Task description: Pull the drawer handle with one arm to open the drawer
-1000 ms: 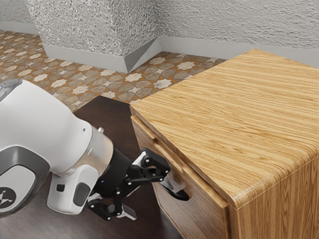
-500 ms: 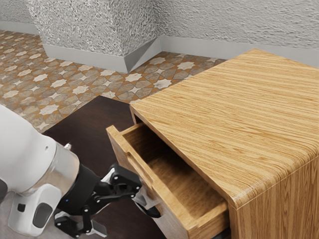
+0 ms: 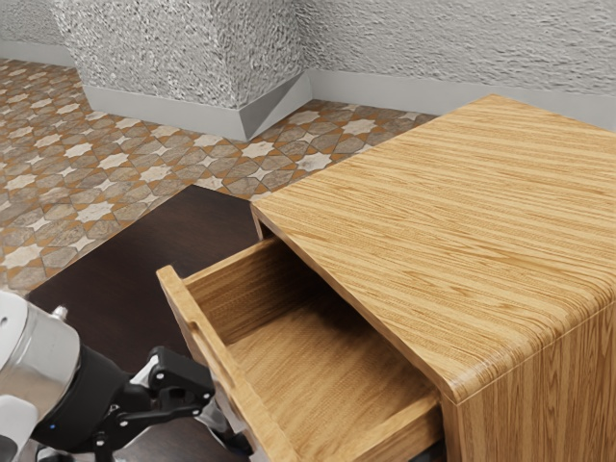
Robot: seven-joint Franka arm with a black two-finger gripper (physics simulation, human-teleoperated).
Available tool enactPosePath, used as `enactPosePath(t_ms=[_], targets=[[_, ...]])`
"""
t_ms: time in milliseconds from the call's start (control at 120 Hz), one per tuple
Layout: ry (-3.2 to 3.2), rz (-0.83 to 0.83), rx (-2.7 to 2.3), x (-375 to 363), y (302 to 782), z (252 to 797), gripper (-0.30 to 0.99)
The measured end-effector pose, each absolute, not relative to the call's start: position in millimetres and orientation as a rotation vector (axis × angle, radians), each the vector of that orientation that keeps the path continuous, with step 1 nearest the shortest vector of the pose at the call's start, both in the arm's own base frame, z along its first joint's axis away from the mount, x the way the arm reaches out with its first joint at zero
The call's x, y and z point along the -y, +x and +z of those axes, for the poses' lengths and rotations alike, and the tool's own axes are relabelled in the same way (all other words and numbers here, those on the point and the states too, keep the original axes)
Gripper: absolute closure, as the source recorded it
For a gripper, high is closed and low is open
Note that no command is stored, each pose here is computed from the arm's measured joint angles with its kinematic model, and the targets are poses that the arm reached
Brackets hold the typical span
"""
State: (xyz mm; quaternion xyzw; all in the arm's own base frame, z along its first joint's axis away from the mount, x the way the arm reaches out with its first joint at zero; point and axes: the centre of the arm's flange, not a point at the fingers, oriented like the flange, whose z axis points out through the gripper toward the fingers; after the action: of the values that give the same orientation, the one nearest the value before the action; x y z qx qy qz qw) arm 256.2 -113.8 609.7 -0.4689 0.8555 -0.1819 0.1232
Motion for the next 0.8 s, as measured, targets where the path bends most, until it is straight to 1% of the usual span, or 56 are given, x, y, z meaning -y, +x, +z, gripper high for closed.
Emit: enactPosePath(t_ms=[183, 533, 650, 800], targets=[[-1.388, -0.517, -2.502, 108.6, 243.6, 608.2, -0.01], [-1.412, -0.503, -2.509, 107.7, 239.4, 607.2, -0.01], [-1.411, -0.513, -2.499, 107.6, 238.5, 613.6, 0.07], [-1.403, -0.531, -2.485, 107.8, 236.9, 623.9, 0.1]])
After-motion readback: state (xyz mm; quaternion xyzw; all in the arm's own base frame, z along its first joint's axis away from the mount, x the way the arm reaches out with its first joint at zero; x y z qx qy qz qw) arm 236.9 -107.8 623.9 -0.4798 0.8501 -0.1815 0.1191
